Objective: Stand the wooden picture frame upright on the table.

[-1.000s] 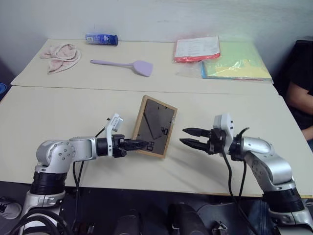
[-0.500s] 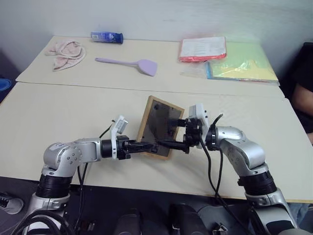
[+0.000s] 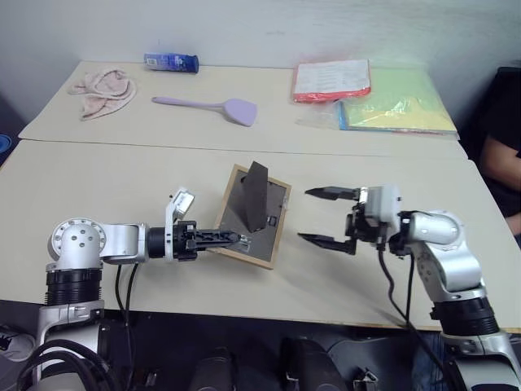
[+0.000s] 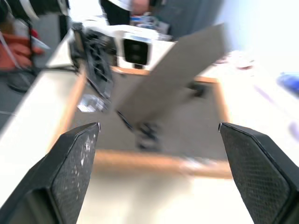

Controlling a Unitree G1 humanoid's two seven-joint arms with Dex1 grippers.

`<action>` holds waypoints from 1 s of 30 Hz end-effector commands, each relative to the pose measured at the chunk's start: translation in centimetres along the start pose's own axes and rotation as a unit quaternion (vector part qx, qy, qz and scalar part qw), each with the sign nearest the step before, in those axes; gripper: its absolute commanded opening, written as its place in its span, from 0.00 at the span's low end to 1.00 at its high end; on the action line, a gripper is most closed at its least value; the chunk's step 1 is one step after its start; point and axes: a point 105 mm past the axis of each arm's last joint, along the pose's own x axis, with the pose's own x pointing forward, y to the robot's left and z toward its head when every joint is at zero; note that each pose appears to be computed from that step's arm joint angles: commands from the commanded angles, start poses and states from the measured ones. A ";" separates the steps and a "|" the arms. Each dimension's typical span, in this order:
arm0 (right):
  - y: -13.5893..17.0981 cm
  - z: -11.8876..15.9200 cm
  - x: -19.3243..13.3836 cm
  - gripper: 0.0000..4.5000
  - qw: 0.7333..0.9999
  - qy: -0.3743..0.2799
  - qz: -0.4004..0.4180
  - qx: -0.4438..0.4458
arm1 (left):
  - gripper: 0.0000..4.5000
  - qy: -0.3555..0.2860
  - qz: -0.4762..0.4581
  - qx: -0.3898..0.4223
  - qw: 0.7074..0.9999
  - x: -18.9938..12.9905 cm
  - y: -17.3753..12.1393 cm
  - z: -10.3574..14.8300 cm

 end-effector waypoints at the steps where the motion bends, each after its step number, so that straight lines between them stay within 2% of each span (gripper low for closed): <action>1: 0.6 0.4 -0.7 0.93 0.991 0.021 0.038 -0.127 | 0.28 0.008 -0.049 -0.006 0.999 -0.2 -1.9 0.4; 7: 1.7 -0.8 2.4 0.93 0.954 0.014 0.052 -0.294 | 0.28 0.016 -0.090 -0.027 0.995 0.5 -3.6 1.0; 13: 2.0 -2.0 5.1 0.93 0.935 -0.010 0.022 -0.353 | 0.28 0.026 -0.104 -0.037 0.994 0.9 -4.3 0.5; 16: 1.8 -1.8 5.6 0.79 0.928 -0.024 -0.002 -0.371 | 0.28 0.032 -0.106 -0.038 0.993 0.9 -4.2 0.2; 20: 1.4 -2.7 5.0 0.49 0.924 -0.010 -0.019 -0.381 | 0.28 0.027 -0.115 -0.027 0.993 0.5 -4.6 -0.2; 22: 1.1 -3.2 4.8 0.45 0.925 -0.003 -0.029 -0.379 | 0.28 0.024 -0.124 -0.013 0.992 0.3 -5.1 -0.3; 24: 0.7 -3.1 4.7 0.44 0.922 -0.006 -0.043 -0.384 | 0.45 0.013 -0.123 0.002 0.992 0.2 -5.4 -0.3; 28: 0.3 -2.7 5.0 0.28 0.922 -0.019 -0.057 -0.383 | 0.73 -0.018 -0.128 0.026 0.991 -1.1 -6.1 0.0; 30: 0.2 -2.3 5.0 0.28 0.920 -0.029 -0.061 -0.386 | 0.87 -0.061 -0.105 0.040 0.992 -2.5 -5.9 0.8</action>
